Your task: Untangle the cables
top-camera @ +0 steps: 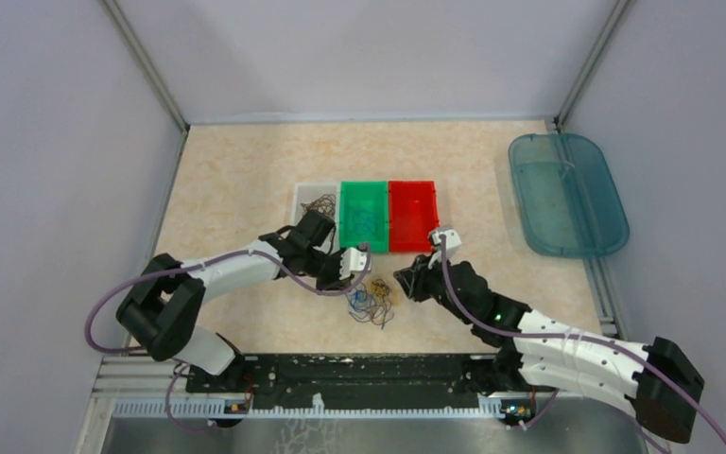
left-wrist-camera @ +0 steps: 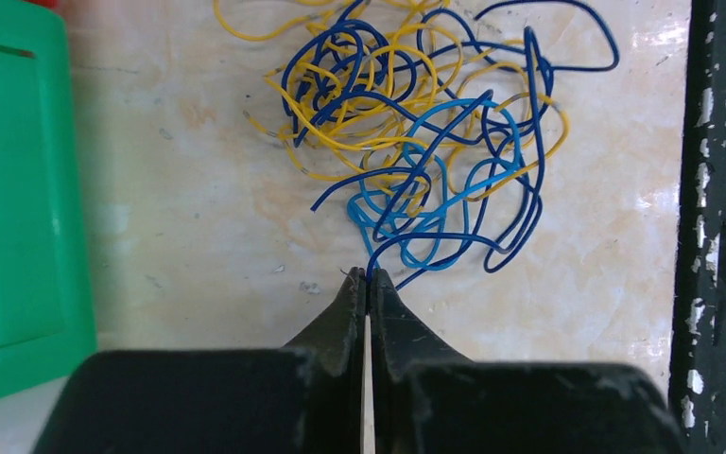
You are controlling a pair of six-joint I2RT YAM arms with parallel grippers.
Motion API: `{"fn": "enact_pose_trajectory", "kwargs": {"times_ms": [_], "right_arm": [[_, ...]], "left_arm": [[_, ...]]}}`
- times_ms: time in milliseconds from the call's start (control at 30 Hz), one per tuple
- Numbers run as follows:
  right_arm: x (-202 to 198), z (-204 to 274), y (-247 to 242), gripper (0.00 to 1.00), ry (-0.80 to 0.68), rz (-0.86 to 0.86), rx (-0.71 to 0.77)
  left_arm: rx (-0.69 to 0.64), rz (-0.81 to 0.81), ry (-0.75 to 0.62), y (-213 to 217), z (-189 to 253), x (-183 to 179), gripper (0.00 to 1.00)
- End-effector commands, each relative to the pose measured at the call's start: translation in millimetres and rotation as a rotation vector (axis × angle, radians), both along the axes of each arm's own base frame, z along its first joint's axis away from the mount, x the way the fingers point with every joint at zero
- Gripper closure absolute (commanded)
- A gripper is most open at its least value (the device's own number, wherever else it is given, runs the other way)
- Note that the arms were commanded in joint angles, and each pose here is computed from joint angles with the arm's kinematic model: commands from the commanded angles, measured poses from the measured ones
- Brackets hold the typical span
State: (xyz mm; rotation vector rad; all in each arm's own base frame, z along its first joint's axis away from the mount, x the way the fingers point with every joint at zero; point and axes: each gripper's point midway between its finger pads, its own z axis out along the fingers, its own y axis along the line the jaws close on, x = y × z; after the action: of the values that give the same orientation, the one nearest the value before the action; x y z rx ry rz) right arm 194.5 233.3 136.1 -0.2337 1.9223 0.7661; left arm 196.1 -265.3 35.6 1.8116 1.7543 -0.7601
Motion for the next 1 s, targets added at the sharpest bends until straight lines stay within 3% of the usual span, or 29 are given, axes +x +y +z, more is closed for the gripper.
{"fn": "enact_pose_trajectory", "kwargs": {"times_ms": [0,200,300,500,767,967], "right_arm": [[6,22,13,0.72,-0.059,0.032,0.060],[-3,29,39,0.59,-0.108,0.169,0.100],[-9,40,49,0.45,-0.175,0.250,0.130],[-28,95,61,0.32,-0.335,0.375,0.282],[-50,145,80,0.31,-0.371,0.521,0.452],[-54,161,82,0.37,-0.363,0.540,0.523]], "left_arm": [[-0.038,-0.028,-0.047,1,26,-5,0.98],[-0.091,-0.036,-0.043,-4,67,-10,0.96],[-0.132,-0.047,-0.092,-5,94,-10,0.97],[-0.287,-0.087,-0.217,-13,165,-13,0.98],[-0.418,-0.114,-0.269,-25,220,-17,0.98],[-0.472,-0.141,-0.347,-30,250,-16,0.98]]}}
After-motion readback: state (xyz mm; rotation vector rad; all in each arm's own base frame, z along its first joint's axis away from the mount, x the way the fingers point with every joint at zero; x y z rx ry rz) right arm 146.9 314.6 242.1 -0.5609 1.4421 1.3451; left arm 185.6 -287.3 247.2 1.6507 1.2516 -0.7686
